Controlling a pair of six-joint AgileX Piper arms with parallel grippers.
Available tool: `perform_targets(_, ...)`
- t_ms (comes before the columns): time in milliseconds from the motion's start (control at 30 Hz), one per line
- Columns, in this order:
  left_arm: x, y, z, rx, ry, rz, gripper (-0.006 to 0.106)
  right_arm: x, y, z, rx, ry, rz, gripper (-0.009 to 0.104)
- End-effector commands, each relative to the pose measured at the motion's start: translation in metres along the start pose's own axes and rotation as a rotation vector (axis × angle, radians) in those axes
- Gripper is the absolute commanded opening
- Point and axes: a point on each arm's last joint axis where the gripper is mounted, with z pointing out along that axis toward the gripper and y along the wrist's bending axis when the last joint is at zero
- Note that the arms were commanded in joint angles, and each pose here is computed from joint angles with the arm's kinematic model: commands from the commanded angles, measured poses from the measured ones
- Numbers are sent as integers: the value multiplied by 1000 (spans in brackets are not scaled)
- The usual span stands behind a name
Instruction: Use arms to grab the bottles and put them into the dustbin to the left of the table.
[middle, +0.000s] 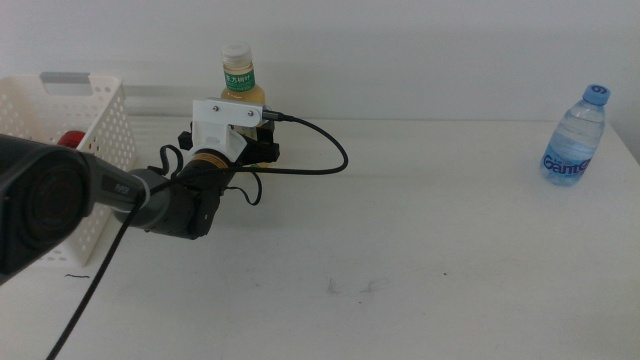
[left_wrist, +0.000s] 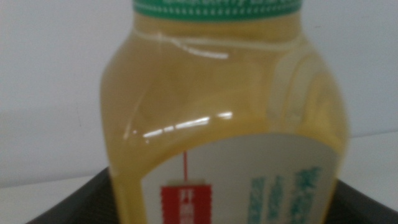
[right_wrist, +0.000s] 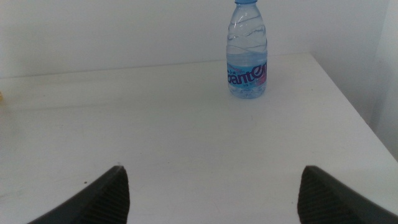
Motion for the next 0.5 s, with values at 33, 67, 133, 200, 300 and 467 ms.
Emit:
perform_targets(33,2,0,8,0,-11,3,94,0,-1,0,9,-12,-10,90)
perform_targets(67,3,0,10,0,-16,3,94,0,-1,0,9,-12,-10,90)
perform_targets(133,7,0,13,0,-11,3,94,0,-1,0,9,-12,-10,90)
perform_targets(200,9,1,15,-3,-10,1,94,0,-1,0,9,-12,-10,90)
perform_targets(300,10,2,19,-17,-17,-13,94,0,-1,0,9,-12,-10,90)
perform_targets(467,9,8,21,-44,-47,-31,87,0,-1,0,9,-12,-10,90)
